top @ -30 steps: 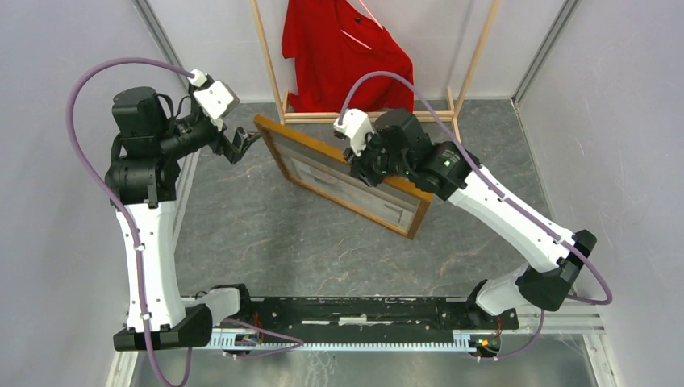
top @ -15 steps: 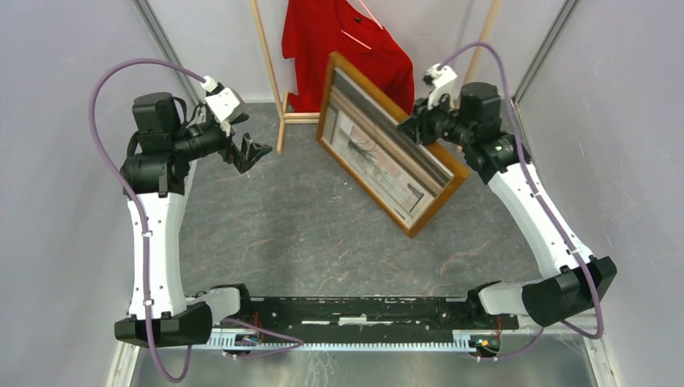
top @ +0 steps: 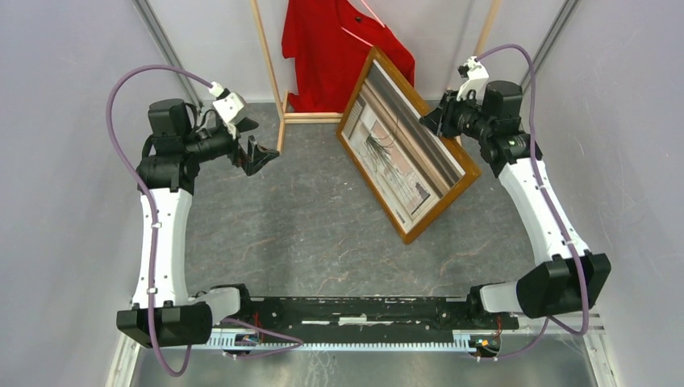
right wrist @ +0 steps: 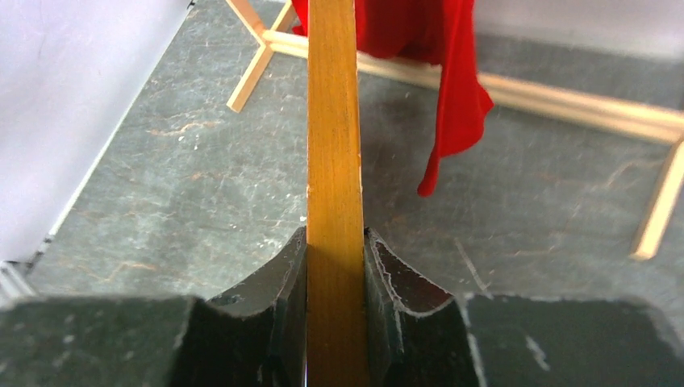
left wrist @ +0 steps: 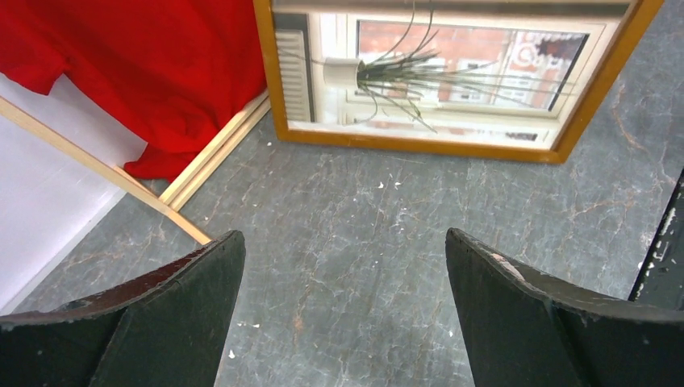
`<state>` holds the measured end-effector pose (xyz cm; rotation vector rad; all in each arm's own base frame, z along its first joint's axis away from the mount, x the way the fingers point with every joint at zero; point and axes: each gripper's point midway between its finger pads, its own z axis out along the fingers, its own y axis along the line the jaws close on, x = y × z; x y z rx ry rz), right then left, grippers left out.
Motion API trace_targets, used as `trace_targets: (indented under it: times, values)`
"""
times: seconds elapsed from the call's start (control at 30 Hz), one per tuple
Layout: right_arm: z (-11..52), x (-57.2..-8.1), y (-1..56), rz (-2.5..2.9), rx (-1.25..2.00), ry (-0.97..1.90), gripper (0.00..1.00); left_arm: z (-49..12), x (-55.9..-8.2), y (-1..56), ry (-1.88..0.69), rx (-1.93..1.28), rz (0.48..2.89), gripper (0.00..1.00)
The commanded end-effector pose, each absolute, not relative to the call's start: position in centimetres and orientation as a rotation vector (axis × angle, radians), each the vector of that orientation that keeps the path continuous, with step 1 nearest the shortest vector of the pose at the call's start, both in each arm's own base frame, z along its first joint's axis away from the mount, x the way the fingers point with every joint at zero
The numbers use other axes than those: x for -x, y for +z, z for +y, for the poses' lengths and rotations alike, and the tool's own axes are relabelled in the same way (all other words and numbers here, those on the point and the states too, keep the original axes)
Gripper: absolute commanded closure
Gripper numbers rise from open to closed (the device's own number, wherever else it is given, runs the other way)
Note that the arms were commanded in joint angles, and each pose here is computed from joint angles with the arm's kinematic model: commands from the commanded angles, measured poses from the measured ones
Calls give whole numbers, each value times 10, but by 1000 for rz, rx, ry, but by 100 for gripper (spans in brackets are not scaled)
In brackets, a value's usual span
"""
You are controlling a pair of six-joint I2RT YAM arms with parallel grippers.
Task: Put the photo into the frame
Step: Turn over the photo frame at the center of the board.
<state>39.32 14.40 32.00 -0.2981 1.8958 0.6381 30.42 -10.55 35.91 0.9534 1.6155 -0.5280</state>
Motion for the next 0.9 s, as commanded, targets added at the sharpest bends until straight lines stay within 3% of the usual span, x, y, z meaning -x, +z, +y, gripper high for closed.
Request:
trace_targets:
  times: [0.0,0.27,0.5,0.87]
  values:
    - [155,-376,244,2185,174,847,88,-110,-307,368,-575,-931,1573,0]
    - [159,-364,235,2168,116,909,89,-107,-305,347,-570,-911,1616,0]
    - [153,-314,179,2041,-115,999,86,-99,-307,323,-567,-871,1743,0]
    - [127,-269,81,1977,-427,871,82,-71,-308,253,-464,-811,2010,0]
